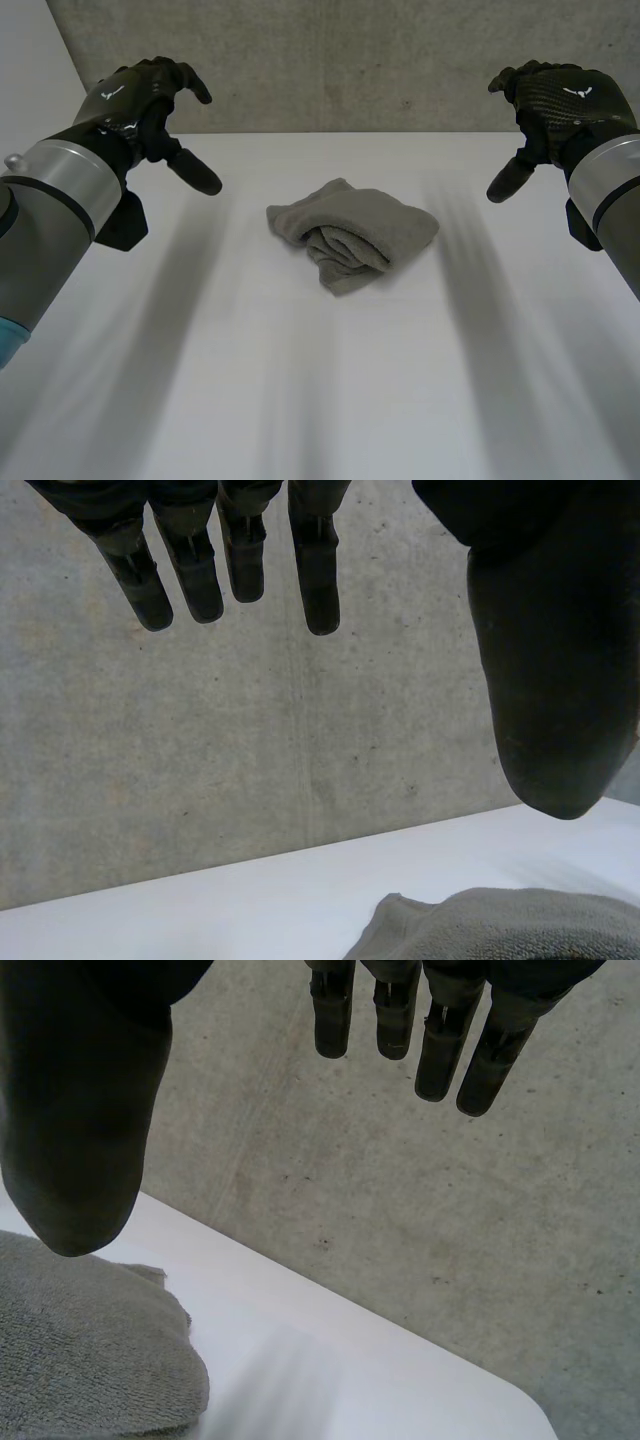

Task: Fold the towel.

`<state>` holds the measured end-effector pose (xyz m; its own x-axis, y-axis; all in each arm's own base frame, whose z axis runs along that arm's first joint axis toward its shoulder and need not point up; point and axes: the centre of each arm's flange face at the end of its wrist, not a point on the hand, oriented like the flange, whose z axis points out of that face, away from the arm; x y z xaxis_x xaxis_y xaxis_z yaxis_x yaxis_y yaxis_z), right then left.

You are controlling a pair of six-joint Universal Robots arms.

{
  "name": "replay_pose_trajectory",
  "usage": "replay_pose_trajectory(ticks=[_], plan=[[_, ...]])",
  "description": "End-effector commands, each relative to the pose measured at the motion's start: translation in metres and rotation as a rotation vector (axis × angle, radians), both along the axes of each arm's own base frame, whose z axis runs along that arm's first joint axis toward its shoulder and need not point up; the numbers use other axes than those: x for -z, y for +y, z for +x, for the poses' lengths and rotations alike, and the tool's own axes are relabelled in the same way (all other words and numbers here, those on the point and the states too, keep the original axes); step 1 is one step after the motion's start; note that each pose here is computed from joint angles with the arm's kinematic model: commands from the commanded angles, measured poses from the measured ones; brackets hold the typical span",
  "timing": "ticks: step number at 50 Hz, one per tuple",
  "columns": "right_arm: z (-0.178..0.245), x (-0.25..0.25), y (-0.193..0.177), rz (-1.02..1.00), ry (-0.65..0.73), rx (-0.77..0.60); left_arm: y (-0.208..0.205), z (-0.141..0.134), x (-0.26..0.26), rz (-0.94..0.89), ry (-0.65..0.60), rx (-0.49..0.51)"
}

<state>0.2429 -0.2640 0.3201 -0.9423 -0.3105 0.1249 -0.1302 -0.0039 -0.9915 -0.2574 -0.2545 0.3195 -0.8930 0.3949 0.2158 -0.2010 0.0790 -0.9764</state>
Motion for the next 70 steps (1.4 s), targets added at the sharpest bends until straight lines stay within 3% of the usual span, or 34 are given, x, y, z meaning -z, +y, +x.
replay_pose_trajectory(ticks=[1,8,16,25,31,41,48,55,59,64,70], plan=[[0.003,0.005,0.000,0.007,0.021,-0.011,-0.009,-0.008,0.011,-0.006,0.002,0.018],[0.019,0.041,-0.005,0.066,0.170,-0.118,-0.035,-0.031,0.038,-0.021,0.003,0.050],[0.053,0.103,-0.016,0.159,0.194,-0.279,-0.072,-0.070,0.097,-0.024,-0.081,0.170],[0.087,0.153,-0.038,0.141,0.197,-0.317,-0.099,-0.100,0.178,0.000,-0.156,0.317],[0.103,0.188,-0.051,0.167,0.226,-0.277,-0.107,-0.107,0.202,0.008,-0.179,0.331],[0.094,0.151,-0.045,0.112,0.199,-0.241,-0.085,-0.125,0.197,0.002,-0.180,0.377],[0.081,0.116,-0.008,0.111,0.202,-0.322,-0.068,-0.112,0.162,-0.010,-0.180,0.335],[0.064,0.094,0.033,0.164,0.254,-0.426,-0.026,-0.067,0.110,-0.002,-0.179,0.238],[0.056,0.097,0.057,0.223,0.347,-0.516,-0.001,-0.046,0.104,0.022,-0.195,0.228],[0.043,0.117,0.102,0.368,0.508,-0.726,0.039,-0.020,0.103,0.056,-0.211,0.221],[0.040,0.114,0.114,0.371,0.517,-0.783,0.074,0.003,0.117,0.114,-0.230,0.215]])
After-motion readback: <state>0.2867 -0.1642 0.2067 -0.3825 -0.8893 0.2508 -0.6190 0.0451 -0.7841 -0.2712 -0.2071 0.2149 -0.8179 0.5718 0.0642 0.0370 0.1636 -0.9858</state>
